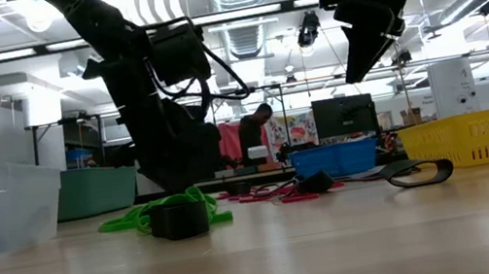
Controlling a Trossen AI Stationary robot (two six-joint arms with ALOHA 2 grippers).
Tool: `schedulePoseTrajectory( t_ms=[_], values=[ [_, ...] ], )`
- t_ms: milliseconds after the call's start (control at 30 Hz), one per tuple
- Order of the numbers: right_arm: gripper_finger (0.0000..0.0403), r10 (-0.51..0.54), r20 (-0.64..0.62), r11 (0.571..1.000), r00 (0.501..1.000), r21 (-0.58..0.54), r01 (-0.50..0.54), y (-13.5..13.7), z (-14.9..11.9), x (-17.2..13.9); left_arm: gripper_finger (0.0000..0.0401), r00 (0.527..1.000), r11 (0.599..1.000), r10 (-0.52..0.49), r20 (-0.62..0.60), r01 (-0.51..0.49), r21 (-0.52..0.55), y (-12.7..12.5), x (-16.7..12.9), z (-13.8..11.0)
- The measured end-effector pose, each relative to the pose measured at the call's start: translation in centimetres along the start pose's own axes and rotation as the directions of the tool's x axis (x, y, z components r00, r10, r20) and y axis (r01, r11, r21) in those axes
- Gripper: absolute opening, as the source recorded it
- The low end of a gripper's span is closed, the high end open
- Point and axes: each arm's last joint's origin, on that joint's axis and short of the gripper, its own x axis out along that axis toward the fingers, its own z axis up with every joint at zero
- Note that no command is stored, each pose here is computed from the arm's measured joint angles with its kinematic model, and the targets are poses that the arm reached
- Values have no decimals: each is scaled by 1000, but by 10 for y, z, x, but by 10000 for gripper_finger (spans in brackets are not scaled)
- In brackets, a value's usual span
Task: Sort rubber bands into baskets
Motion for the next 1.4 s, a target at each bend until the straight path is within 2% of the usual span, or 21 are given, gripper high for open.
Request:
schedulePoseTrajectory(
  t_ms=[167,367,500,700,867,1000,1200,1400],
  values=[
    [171,0,0,1000,1000,0,0,0,0,0,1,1000,998,3,-17,-2,59,3,-7,-1],
    [171,5,12,1000,1000,7,-5,1,1,0,0,999,991,13,37,-18,132,20,-46,7],
    [171,12,32,1000,999,15,-13,1,3,0,0,992,986,103,78,-112,125,53,-80,14],
    [171,27,71,999,997,26,-29,3,4,3,0,956,957,288,58,-288,-4,122,-111,24],
    [171,42,108,998,993,35,-46,6,4,7,0,929,924,371,1,-369,-100,173,-112,34],
    [171,44,113,998,993,38,-48,6,4,7,0,907,898,415,-66,-420,-129,199,-103,38],
    [171,44,113,998,993,42,-49,6,4,7,8,839,828,534,-103,-543,-141,215,-92,42],
    [171,44,115,997,992,50,-50,6,5,7,51,836,833,536,-113,-546,-92,215,-86,43]
  ],
)
